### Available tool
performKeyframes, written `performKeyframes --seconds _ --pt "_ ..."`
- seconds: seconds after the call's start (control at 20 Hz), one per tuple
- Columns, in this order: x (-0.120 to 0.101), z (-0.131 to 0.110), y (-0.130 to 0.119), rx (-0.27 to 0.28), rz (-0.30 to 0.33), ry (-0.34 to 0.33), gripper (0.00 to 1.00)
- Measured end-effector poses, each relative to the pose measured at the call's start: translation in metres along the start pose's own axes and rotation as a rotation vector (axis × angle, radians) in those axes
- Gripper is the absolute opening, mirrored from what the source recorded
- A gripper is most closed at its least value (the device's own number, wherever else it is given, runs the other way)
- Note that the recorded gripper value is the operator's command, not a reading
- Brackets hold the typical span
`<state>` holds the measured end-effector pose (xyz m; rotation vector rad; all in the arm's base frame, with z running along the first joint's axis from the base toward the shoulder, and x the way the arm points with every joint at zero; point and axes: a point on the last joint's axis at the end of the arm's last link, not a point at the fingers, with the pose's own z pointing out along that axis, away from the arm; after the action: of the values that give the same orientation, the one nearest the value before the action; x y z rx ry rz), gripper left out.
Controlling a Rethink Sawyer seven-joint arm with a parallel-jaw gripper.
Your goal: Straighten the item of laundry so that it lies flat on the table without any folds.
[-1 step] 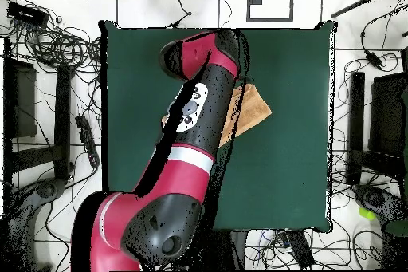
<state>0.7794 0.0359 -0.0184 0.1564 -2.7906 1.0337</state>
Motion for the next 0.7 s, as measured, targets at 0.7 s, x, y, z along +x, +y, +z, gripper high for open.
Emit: performKeyframes --seconds 0.7 --pt "0.028 0.032 0.004 -0.018 0.005 0.085 1.00"
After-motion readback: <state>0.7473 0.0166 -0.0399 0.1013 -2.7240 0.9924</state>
